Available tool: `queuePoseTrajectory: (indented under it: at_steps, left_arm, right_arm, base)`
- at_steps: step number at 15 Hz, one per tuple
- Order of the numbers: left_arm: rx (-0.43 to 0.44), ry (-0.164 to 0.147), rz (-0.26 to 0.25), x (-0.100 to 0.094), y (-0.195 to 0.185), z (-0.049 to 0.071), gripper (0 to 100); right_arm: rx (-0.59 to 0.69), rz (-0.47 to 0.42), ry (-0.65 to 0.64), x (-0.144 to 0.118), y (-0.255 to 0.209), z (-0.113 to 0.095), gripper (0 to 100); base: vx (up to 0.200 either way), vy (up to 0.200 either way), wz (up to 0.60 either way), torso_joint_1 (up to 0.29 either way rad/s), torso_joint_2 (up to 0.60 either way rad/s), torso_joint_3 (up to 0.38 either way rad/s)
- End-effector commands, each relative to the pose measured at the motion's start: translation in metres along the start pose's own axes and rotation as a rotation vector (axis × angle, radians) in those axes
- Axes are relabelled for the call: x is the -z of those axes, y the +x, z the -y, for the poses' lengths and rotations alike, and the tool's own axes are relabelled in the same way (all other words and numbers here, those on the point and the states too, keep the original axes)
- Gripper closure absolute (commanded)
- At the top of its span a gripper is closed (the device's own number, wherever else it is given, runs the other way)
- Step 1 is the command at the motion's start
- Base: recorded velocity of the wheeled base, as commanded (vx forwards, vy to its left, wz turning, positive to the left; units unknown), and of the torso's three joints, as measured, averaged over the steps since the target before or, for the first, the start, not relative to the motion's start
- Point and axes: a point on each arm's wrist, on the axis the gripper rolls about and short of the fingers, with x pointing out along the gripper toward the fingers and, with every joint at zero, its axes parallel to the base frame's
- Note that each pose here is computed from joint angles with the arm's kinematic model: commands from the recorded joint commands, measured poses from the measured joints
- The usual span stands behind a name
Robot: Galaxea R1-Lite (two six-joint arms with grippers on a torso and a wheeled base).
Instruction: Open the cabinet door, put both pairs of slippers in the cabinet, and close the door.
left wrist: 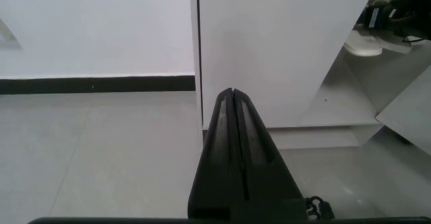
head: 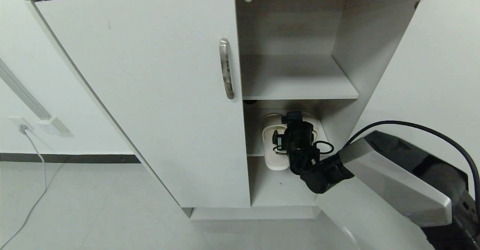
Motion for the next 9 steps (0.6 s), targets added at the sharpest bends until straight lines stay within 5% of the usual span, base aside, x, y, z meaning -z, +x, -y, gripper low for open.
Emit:
queuePoseTrajectory:
  at_steps: [1, 9]
  left_arm:
    - [-0.001, 0.000, -0.001, 0.000, 0.000, 0.000, 100]
    - [0.001, 0.002, -0.001, 0.000, 0.000, 0.000, 100]
  right_arm:
    - [-0.030, 0.026, 0.016, -0.018, -0.027, 0.002, 0]
    - [-0.196, 0.036, 0.014, -0.018, -0.151, 0.020, 0]
  base:
    - [0.000, 0.000, 0.00, 0.000, 0.00, 0.000]
    - [0.000, 0.000, 0.00, 0.000, 0.00, 0.000]
